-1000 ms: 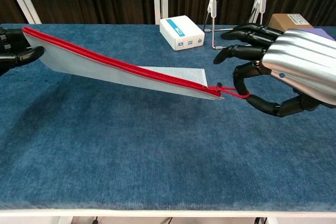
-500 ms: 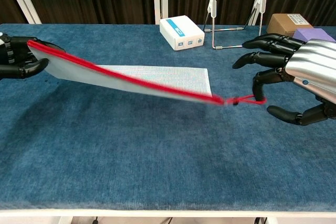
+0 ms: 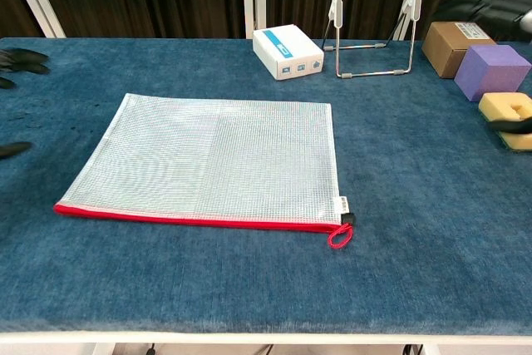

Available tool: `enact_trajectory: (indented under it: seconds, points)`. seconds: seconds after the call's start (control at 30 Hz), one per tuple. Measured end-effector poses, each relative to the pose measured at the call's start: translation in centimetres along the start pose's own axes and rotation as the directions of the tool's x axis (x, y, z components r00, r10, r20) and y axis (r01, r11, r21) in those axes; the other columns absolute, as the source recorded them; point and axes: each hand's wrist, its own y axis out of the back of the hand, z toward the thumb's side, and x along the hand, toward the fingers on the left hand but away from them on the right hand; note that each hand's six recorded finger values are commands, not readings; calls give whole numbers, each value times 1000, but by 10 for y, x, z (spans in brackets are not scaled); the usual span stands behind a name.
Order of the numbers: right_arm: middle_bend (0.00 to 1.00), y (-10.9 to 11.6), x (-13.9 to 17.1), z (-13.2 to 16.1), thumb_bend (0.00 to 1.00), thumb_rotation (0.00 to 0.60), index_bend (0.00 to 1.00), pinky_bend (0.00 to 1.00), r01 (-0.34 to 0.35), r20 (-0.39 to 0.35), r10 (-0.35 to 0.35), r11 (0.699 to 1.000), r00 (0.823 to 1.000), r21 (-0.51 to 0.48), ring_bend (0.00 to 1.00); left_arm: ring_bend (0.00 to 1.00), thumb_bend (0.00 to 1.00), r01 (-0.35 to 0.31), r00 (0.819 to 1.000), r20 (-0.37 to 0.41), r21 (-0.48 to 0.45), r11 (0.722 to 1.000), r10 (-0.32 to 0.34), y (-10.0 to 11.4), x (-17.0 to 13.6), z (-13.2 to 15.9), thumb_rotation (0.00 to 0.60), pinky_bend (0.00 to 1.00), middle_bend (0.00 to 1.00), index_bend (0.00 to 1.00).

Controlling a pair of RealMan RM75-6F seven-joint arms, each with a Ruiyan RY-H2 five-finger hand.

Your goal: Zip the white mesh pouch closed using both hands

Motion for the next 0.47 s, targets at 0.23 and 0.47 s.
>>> enact_trajectory:
  seconds: [0.23,0.47]
  points:
    - [104,31,59,-65,189,600,43,98,4,257,0,1000,966,-16,0,40,245,-112,973,-158,306,945,166,76,-52,-48,600,119,122,161]
    - [99,42,134,-94,189,600,44,81,80,462,-28,992,886,-94,0,40,246,-150,945,-244,271,951,219,94,-99,-62,600,120,125,162]
